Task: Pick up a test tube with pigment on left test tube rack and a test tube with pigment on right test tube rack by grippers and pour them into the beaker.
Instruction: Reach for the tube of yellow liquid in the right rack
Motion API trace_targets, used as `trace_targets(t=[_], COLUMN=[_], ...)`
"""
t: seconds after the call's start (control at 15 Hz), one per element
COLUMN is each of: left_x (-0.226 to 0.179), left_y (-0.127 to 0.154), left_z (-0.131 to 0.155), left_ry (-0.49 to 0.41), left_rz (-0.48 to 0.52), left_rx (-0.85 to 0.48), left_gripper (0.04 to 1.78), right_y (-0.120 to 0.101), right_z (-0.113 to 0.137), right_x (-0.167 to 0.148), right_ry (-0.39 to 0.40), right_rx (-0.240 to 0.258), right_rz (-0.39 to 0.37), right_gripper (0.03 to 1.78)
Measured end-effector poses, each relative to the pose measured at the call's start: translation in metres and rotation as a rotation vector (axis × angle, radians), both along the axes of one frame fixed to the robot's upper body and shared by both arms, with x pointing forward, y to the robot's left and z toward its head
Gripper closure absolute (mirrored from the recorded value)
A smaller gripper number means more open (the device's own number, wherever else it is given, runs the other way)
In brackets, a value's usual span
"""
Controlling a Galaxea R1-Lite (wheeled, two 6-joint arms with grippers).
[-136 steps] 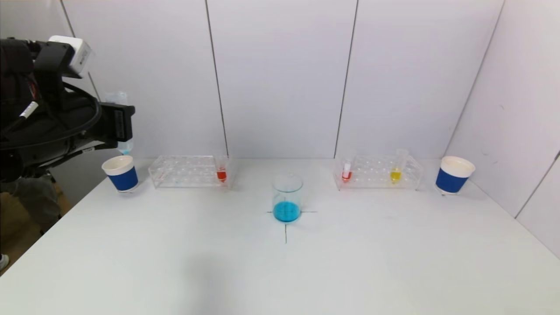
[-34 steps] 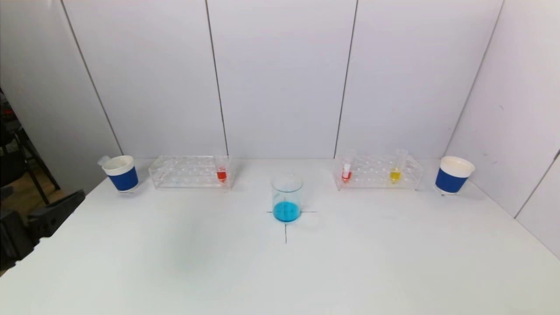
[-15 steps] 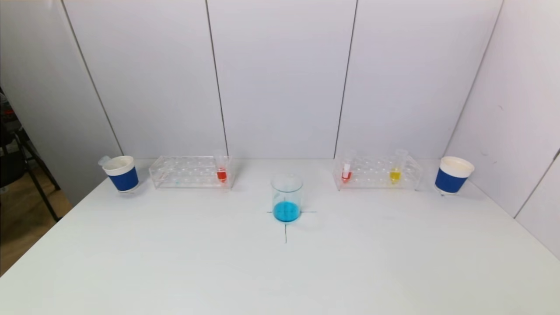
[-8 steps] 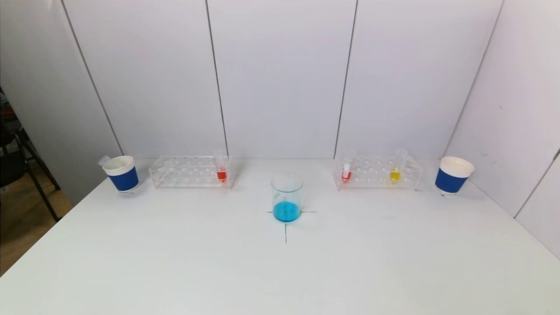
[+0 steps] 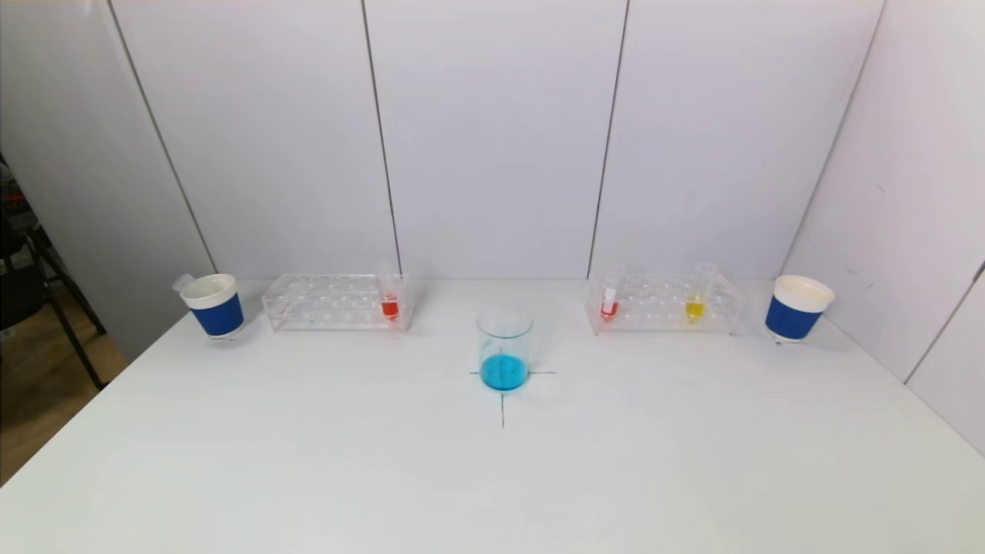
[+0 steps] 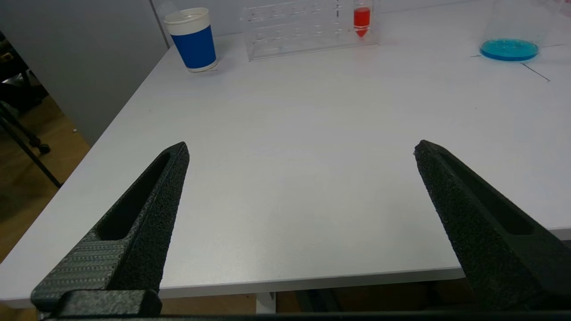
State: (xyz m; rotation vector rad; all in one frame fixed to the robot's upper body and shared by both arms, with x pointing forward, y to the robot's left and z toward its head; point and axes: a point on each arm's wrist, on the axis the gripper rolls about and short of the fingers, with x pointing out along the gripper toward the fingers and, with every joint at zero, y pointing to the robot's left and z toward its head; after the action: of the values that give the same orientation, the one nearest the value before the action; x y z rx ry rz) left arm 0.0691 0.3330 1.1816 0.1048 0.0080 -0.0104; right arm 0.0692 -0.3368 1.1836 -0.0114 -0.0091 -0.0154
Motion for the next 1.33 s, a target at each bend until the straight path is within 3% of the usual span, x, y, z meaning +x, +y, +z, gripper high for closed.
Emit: trace_targets(t=[1.33], left_x=[0.0000], left_y=[0.0000], left_z=[0.0000], left_ry=[0.000], left_rz=[0.000], left_rx=[0.000], left_gripper=[0.06], right_y=[0.0000], right_z=[0.0001], right_x=[0.0000], right_ry=[-0.001], right_rx=[0.019], right_rz=[-0.001], right_gripper=[0.04])
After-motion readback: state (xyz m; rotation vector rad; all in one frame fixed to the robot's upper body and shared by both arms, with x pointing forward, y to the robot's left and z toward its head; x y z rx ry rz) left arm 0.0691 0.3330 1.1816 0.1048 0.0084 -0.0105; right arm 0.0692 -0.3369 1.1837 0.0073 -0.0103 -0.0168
